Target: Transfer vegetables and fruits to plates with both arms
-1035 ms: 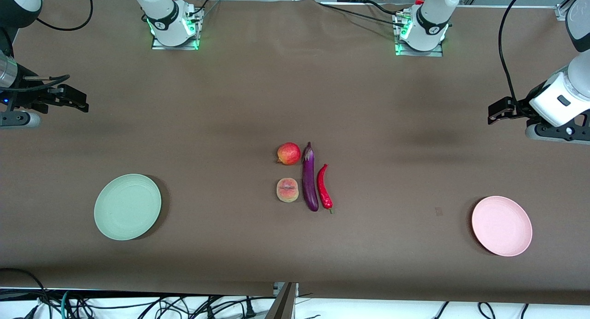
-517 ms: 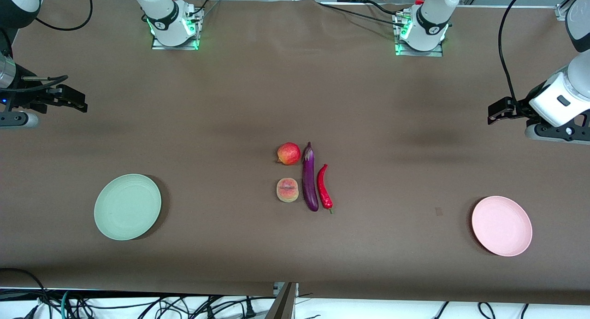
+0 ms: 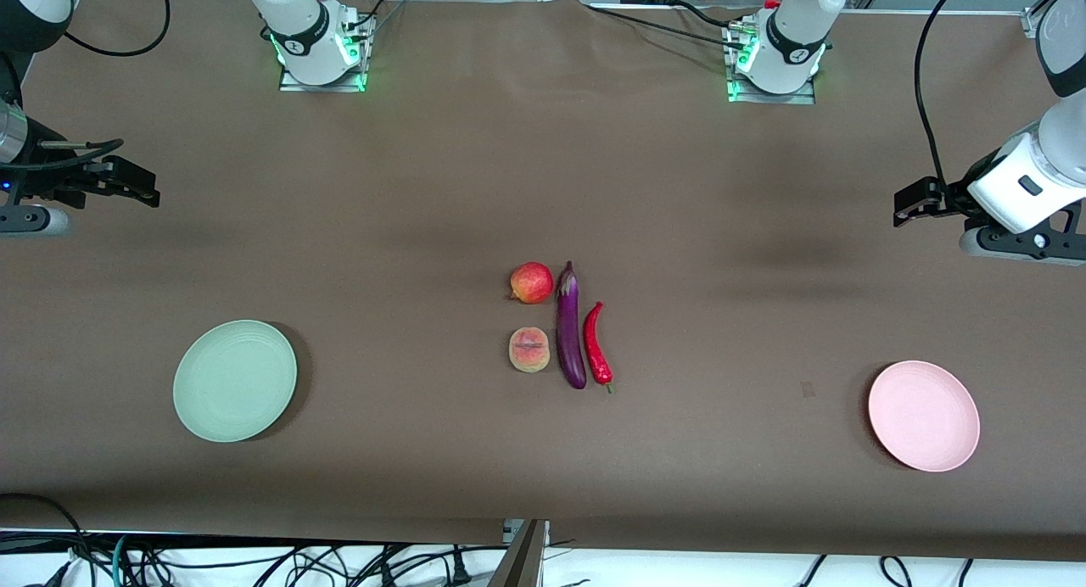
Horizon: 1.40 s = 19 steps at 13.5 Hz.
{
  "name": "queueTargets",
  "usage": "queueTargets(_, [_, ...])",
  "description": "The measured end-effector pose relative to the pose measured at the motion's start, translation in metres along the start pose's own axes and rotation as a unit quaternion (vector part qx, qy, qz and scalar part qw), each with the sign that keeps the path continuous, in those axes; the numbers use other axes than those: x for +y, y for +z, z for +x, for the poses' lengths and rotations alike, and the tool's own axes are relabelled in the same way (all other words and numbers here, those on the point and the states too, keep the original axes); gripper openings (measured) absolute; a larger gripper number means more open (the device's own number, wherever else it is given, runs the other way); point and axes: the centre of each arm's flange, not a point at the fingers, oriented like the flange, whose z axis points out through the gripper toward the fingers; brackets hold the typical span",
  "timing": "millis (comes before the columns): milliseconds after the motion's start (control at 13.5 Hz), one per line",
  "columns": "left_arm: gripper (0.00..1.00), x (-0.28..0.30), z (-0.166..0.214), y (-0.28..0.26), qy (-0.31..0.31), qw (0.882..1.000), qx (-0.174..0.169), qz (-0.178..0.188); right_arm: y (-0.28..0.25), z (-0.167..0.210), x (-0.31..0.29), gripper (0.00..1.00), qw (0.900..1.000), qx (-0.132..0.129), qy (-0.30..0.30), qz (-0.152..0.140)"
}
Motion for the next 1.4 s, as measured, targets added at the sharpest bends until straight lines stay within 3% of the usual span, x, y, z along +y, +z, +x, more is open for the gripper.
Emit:
queueTargets(517, [1.0, 0.0, 0.025, 0.033, 0.002, 1.0, -0.025, -0.003, 0.0, 0.0, 0.0, 1.0, 1.0, 0.0, 0.0, 0.0])
queueTargets(665, [1.0, 0.017, 0.036, 0.052, 0.008, 0.999, -0.035, -0.032, 0.0, 0.0, 0.0, 1.0, 1.0, 0.0, 0.0, 0.0])
queueTargets(887, [1.0, 0.047, 0.068, 0.096, 0.014, 0.997, -0.02, -0.076, 0.0, 0.0, 0.0, 1.0, 1.0, 0.001, 0.001, 0.0])
queueTargets(1183, [1.0, 0.155, 0.095, 0.15, -0.006, 0.997, 0.004, -0.073, 0.003, 0.002, 0.001, 1.0, 1.0, -0.002, 0.001, 0.0])
queueTargets(1404, [1.0, 0.245, 0.102, 0.186, -0.057, 0.994, 0.042, -0.079, 0.011, 0.007, 0.0, 1.0, 1.0, -0.006, -0.001, 0.001])
